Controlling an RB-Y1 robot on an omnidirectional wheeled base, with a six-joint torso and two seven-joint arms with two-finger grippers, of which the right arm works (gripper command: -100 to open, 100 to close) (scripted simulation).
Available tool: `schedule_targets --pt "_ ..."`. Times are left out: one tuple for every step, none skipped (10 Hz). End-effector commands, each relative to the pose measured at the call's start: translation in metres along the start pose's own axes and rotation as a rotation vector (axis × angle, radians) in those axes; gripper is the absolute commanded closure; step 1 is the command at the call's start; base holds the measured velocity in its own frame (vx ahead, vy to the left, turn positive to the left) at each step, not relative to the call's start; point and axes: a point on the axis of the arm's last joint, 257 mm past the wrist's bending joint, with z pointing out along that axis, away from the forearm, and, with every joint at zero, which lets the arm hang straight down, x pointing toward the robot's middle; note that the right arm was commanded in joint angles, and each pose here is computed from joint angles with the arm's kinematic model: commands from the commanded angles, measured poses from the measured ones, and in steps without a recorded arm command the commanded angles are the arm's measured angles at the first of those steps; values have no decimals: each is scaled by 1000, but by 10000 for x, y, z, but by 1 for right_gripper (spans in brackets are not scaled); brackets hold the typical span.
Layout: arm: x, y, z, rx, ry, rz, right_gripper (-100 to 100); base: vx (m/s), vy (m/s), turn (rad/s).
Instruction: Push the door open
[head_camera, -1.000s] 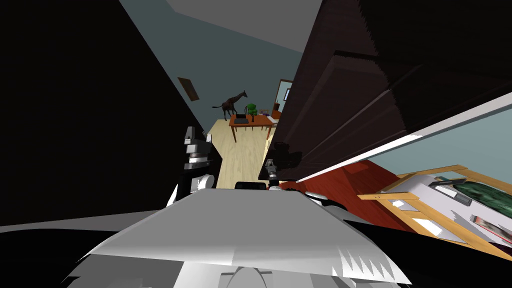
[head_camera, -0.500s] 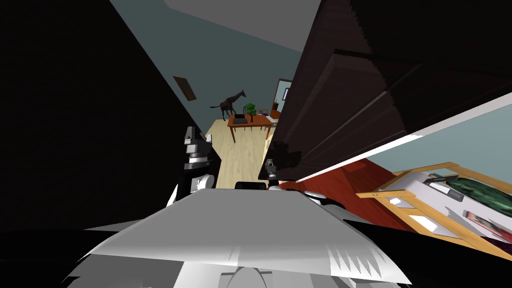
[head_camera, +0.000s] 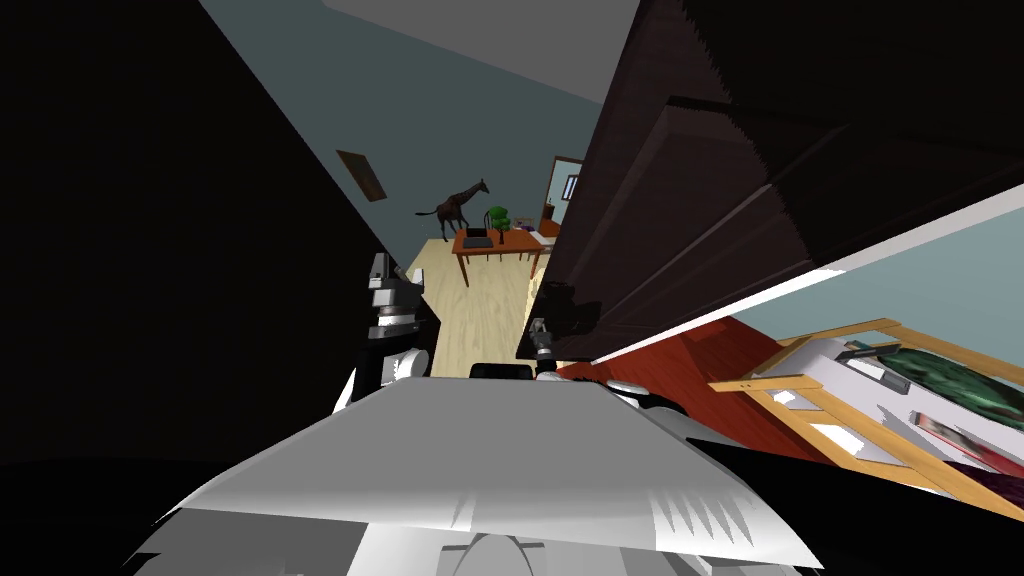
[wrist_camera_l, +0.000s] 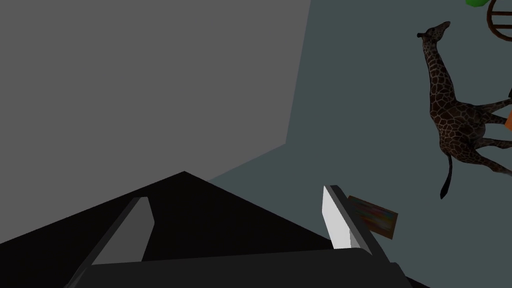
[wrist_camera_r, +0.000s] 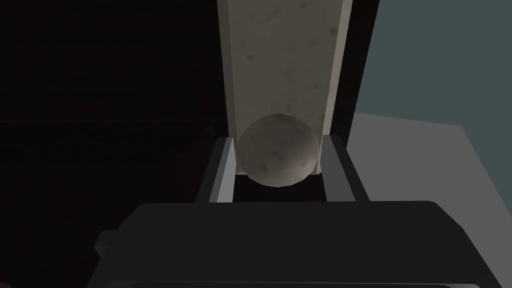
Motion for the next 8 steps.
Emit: schedule_targets --pt "-7 4 8 1 -2 42 100 36 11 -30" --pt "-7 13 11 2 -2 76 100 40 12 -48" --pt "-7 13 11 2 -2 85 100 32 12 -23" --pt "-7 22 13 3 -2 124 100 35 7 -47" --pt "-7 22 13 3 -2 127 100 27 9 -23" --pt "-7 30 15 4 -2 169 100 31 7 -46" --pt "-8 39 18 5 -3 194 100 53 8 -69" --pt "-8 39 18 5 -3 212 100 43 15 -24"
